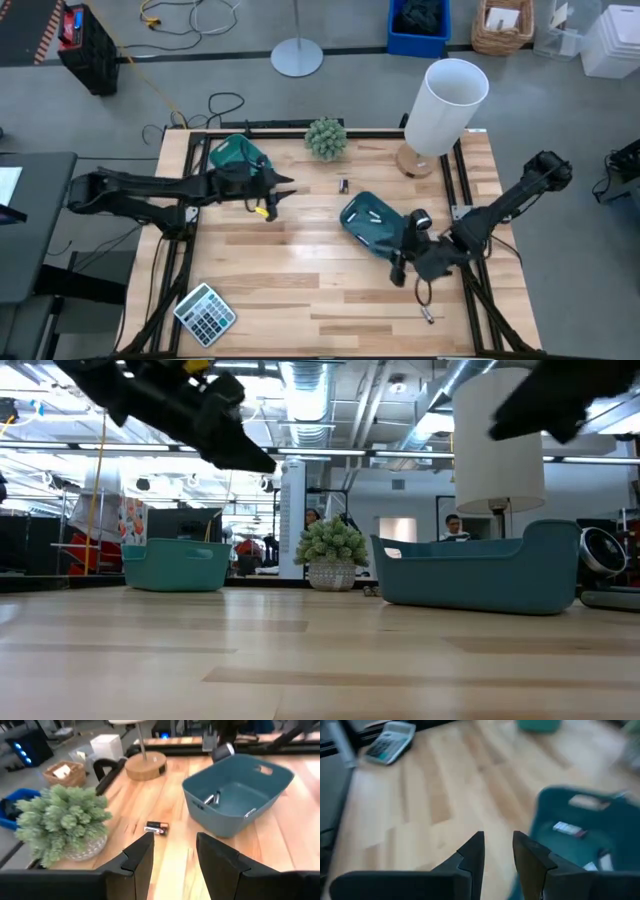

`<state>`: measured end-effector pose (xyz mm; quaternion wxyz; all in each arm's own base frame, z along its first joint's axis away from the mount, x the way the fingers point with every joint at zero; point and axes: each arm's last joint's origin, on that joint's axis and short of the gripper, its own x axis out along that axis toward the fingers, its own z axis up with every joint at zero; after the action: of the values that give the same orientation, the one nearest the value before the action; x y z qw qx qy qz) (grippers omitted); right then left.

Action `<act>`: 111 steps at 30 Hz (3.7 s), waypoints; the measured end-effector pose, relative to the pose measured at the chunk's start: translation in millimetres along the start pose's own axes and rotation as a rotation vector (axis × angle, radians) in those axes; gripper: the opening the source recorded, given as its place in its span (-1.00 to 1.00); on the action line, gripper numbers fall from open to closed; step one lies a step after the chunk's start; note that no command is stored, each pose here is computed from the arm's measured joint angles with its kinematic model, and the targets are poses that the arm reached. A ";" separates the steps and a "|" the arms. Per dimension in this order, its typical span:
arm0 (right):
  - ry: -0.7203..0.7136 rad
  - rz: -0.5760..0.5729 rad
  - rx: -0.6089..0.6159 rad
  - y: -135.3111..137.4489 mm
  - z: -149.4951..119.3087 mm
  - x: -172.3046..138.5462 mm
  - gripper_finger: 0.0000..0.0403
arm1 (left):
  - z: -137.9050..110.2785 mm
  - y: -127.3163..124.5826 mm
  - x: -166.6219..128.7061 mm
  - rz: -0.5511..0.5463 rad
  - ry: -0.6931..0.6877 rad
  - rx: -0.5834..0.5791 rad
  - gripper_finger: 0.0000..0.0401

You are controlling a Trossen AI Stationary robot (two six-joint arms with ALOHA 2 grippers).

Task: Sort batteries
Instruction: Put the silver battery into the blue bin

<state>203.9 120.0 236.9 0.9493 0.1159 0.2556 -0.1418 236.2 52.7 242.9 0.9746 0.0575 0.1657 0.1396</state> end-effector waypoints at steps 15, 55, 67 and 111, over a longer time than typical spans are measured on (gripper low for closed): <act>0.446 0.156 0.312 24.8 -66.0 -61.7 -0.13 | 1.6 -4.4 46.4 -0.009 0.079 -0.051 -0.29; 0.847 -0.317 0.389 92.7 -129.9 -36.0 0.13 | 0.1 -5.4 65.1 -0.009 0.108 -0.036 -0.29; 0.892 -0.382 0.359 94.5 -145.9 -26.7 0.11 | -0.6 -5.6 65.0 -0.014 0.112 -0.035 -0.29; 0.899 -0.369 0.292 91.1 -139.1 -20.5 -0.78 | -1.5 -5.9 64.9 -0.017 0.122 -0.020 -0.29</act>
<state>153.9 249.9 143.8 0.6784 0.2500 0.6327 -0.2774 296.0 66.1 220.6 0.9643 0.0380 0.2238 0.1363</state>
